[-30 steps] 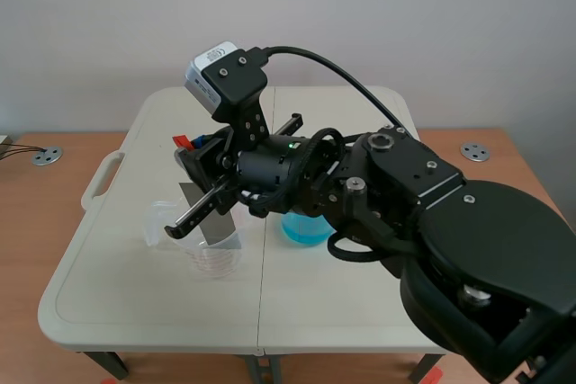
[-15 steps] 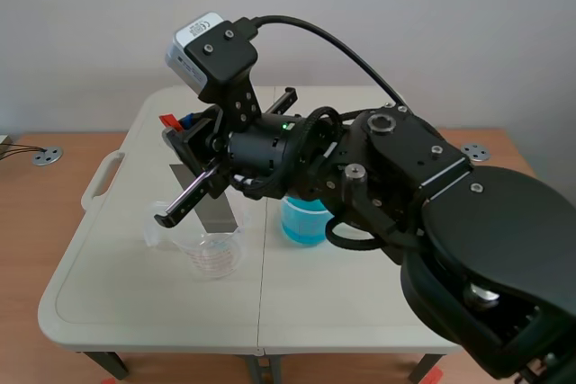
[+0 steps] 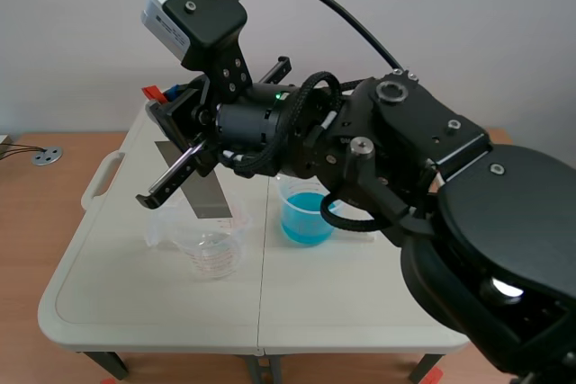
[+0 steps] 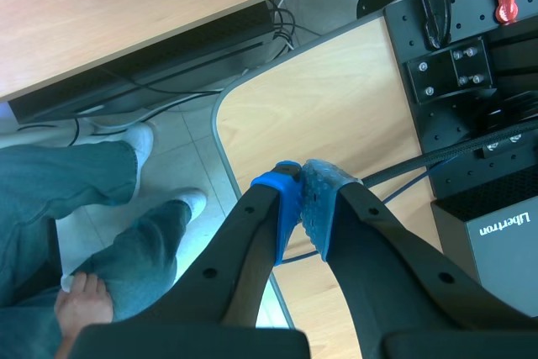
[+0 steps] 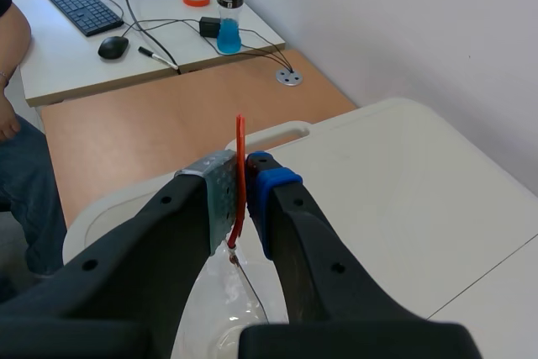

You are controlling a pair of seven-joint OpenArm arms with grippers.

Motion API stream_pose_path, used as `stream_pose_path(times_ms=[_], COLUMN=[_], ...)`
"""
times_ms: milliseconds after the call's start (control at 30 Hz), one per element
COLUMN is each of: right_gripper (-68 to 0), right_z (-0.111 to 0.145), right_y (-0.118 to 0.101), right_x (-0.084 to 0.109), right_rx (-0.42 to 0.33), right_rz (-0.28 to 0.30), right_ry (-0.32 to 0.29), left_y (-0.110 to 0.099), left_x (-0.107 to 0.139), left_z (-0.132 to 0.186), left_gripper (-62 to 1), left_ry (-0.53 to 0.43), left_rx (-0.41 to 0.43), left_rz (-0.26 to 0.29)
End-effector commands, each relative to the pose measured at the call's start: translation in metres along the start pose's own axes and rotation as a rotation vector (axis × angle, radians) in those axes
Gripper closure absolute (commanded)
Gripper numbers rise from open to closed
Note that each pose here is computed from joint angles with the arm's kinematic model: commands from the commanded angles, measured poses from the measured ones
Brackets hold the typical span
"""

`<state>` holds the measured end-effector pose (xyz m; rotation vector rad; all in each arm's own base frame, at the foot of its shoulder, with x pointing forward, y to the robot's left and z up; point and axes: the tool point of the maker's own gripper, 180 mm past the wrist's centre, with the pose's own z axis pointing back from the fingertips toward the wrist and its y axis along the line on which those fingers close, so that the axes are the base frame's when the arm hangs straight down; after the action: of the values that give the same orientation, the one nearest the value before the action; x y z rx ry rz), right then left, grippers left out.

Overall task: Hold the metal plate by the orange handle, dip it into the blue solution, take it out and point at it, then put the plate back in the beaker on the left.
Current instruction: 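Lift the metal plate out of the left beaker, then move the plate over the blue solution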

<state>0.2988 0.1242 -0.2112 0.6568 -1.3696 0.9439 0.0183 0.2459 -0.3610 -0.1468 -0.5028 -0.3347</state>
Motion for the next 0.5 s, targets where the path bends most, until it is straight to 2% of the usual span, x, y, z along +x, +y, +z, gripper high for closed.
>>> stream_pose_path(times_ms=[0, 167, 300, 467], right_gripper=[-1.3, -1.3, -1.3, -1.3], right_z=[0.003, 0.01, 0.015, 0.024], right_y=[-0.01, -0.022, -0.023, -0.032], right_x=[0.022, 0.034, 0.045, 0.059], right_rx=[-0.019, -0.045, -0.022, -0.043], right_rz=[0.015, -0.01, -0.029, -0.051], right_ry=[-0.061, -0.081, -0.096, -0.107], left_y=[-0.003, -0.003, -0.003, -0.003], left_x=[0.002, 0.002, 0.002, 0.002], left_z=[0.0, 0.0, 0.0, 0.0], left_gripper=[-3.0, -3.0, -3.0, -3.0], left_ry=[-0.013, -0.013, -0.013, -0.013], left_rx=[-0.005, -0.005, -0.005, -0.005], left_rz=[0.008, 0.008, 0.008, 0.008])
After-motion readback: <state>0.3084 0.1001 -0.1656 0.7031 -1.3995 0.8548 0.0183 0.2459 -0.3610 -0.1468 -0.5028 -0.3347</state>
